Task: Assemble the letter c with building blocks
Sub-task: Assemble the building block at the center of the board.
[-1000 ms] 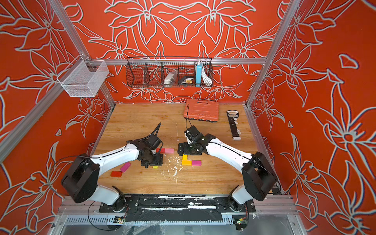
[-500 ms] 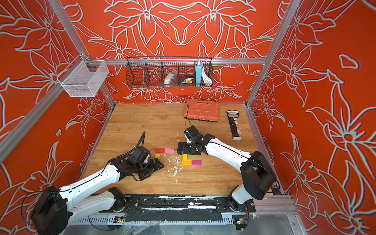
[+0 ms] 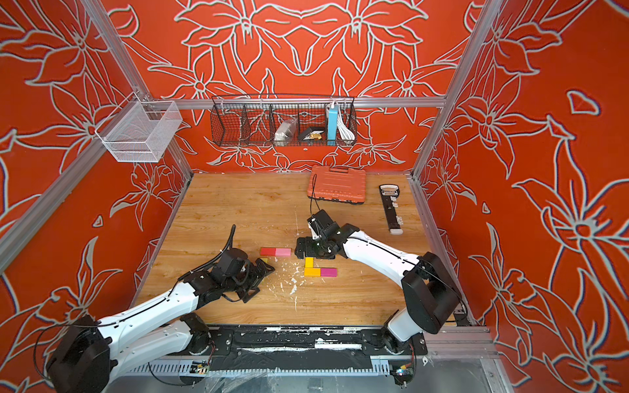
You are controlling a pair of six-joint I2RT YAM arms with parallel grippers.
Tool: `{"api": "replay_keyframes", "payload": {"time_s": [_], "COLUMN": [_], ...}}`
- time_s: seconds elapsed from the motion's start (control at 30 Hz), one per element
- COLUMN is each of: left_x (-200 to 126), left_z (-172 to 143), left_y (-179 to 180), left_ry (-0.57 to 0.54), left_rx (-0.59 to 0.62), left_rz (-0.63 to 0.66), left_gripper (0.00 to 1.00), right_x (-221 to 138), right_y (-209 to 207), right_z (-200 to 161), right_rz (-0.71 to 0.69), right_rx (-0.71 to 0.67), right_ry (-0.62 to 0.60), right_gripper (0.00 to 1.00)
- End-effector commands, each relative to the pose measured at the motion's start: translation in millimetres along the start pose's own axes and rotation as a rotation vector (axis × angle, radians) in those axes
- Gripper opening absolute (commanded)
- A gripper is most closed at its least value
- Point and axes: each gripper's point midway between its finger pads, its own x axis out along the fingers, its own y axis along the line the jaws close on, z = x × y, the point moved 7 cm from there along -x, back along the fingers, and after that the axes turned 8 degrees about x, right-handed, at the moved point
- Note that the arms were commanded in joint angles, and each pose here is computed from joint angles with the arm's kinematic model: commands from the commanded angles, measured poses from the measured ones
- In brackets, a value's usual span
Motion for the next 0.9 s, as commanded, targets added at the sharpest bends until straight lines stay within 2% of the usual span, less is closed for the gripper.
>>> {"api": "replay_keyframes", "payload": {"time_s": [0.0,0.87], "left_x": [0,18], "left_z": [5,16], "left_y": [-6,1], "left_ry": [-0.049,-0.063], "left_rx": [-0.031,-0.048], "left_rz": [-0.023,0.033], "left_gripper": [0.98,0.98], "right_x": [3,3], "right_y": [-3,-4], "right_z": [0,0], "right_rz": [-0.008,-0.014], "right_rx": [0.014,0.01], "right_ry": [0.006,0.005], "right_gripper": [0.93,0.93]}}
